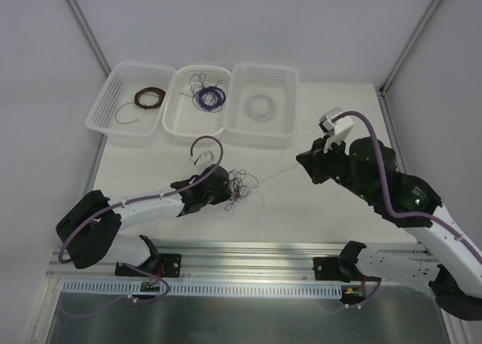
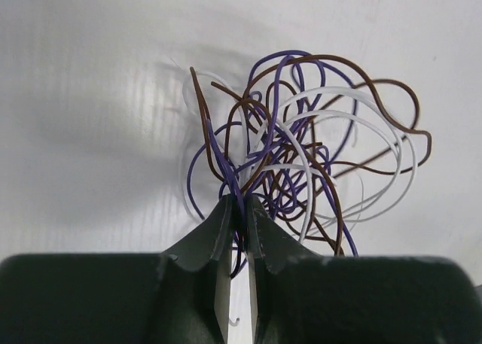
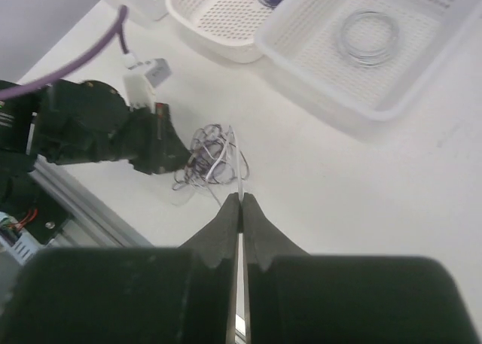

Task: Untangle the cables

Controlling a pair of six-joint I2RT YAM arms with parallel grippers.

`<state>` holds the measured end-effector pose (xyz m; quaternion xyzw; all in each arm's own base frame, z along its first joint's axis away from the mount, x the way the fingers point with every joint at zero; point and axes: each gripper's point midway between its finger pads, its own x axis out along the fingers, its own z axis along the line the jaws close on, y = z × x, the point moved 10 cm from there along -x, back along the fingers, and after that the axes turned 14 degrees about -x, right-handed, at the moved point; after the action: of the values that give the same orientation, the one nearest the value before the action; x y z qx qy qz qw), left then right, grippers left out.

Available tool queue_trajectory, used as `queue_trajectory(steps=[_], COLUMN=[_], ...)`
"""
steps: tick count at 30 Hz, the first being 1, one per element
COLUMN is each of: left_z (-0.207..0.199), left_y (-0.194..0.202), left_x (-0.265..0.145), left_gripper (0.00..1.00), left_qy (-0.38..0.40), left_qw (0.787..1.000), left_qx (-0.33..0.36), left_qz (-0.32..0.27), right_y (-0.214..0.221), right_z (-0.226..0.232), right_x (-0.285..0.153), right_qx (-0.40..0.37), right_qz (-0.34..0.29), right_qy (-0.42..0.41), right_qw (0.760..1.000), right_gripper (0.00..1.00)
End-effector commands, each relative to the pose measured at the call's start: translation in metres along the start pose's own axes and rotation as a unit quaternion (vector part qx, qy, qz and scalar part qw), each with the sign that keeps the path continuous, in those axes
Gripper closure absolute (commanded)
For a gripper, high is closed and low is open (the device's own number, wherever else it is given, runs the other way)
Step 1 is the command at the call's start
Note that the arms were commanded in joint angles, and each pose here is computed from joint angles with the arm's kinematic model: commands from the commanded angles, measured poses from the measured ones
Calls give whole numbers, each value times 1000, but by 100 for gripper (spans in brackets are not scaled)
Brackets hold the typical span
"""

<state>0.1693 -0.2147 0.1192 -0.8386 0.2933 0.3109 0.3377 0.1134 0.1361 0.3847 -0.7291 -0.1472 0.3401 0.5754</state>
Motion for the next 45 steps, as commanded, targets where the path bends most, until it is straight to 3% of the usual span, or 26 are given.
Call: queue_trajectory(steps=[1,8,19,23,34,40,44,45], left_z=[25,57,88,93,117,107,94,92], left_y=[-25,-53,-80,-90,-122,-123,-125,-124], left_x=[-5,-5,-9,-12,-20,-28,-40,-43], left_gripper=[95,89,80,73,66,57,41,32], left_qy=[-80,-124,-169,-179,-227,-182,-131,-116], left_qw=[995,989,977,972,953,966,980,984], left_qx=[10,-37,-81,-94,-125,-130,-104,-93], left_qz=[-57,-70,-105,-119,-156,-130,-109,-96], right_y=[-11,-14,-23,-34,-37,-30,-19,-18], right_z=[-25,-44,-56,-64,-74,-65,-52,-51], right_x=[-40,-81,-126,-149,-167,-134,-81,-74], right_qx=[-16,-15,-7,-10,-24,-37,-52,-55], right_qz=[-24,-51,-94,-123,-113,-81,-32,-26], right_qy=[86,151,170,185,230,212,192,192], right_qw=[996,987,981,975,966,973,980,980], right_gripper=[99,99,99,99,99,99,99,99])
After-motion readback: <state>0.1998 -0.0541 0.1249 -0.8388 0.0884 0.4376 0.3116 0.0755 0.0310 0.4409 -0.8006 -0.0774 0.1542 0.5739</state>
